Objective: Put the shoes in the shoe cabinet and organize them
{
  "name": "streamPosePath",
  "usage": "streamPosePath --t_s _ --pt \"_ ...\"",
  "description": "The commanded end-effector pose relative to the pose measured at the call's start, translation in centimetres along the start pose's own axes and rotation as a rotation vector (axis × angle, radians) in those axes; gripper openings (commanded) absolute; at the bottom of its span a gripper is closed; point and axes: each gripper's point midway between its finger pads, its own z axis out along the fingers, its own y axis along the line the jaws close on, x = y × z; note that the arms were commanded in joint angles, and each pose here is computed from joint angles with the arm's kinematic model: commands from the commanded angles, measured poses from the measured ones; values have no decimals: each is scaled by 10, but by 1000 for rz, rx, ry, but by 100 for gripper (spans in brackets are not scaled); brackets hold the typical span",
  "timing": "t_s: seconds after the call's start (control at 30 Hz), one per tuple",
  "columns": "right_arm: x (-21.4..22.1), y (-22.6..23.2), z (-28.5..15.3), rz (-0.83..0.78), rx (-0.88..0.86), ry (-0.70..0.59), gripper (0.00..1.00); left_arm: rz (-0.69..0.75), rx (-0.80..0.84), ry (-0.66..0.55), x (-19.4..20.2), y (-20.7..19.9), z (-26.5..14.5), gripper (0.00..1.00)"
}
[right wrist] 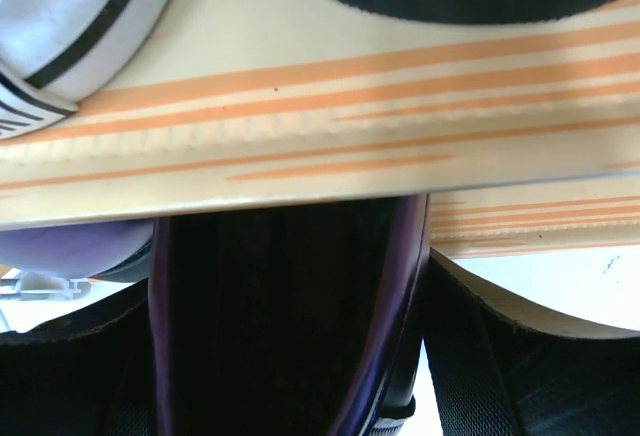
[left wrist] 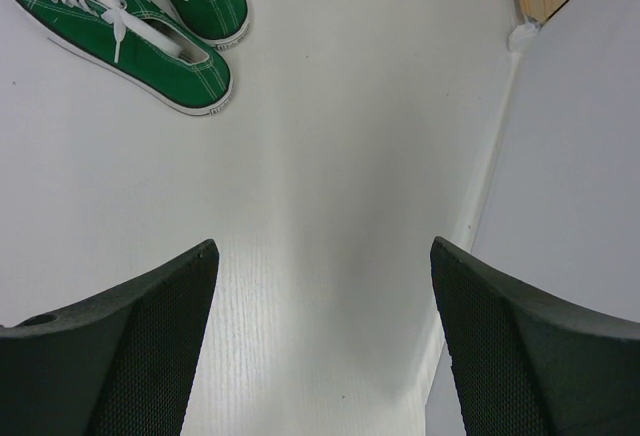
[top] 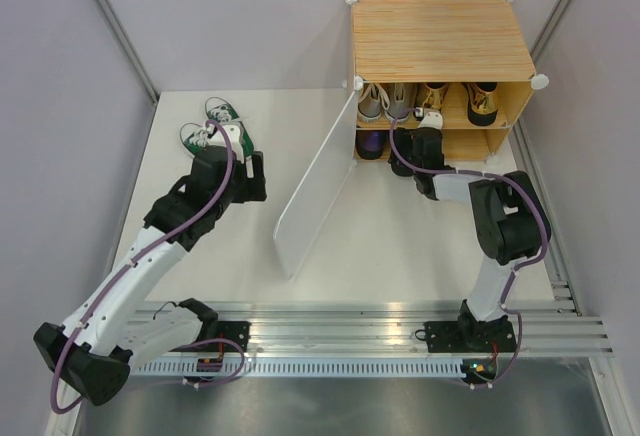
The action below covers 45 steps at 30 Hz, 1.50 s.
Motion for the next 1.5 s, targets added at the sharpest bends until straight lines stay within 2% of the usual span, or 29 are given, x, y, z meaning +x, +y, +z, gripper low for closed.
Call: streamPosePath --t_s 0.0,0.33,0.63,0.87,0.97,1.1,1.17,1.2,1.33,1.47 --pt "-72 17 -7 51 -65 -199 75 24 34 -27 -8 -6 1 89" --pt "-70 14 -25 72 -67 -195 98 32 19 -15 -4 -4 4 89" --pt "-67 15 -53 93 -107 -180 98 35 22 -11 -3 -5 5 89" --pt "-51 4 -110 169 -133 -234 97 32 34 -14 -4 -8 4 89" --pt "-39 2 -126 175 -152 -225 90 31 35 -17 -4 -8 4 89" --pt "-12 2 -132 209 -172 -153 53 33 31 -14 -3 -8 4 89" --pt "5 -1 -131 250 -168 -131 46 34 29 -16 -3 -7 4 89" --pt "10 -3 -130 261 -158 -128 37 35 30 -19 -4 -7 4 89" --pt "24 -3 -113 255 -142 -85 30 38 23 -16 -3 -6 5 89" --pt "22 -1 -96 238 -127 -71 29 38 14 -17 -3 -5 5 89"
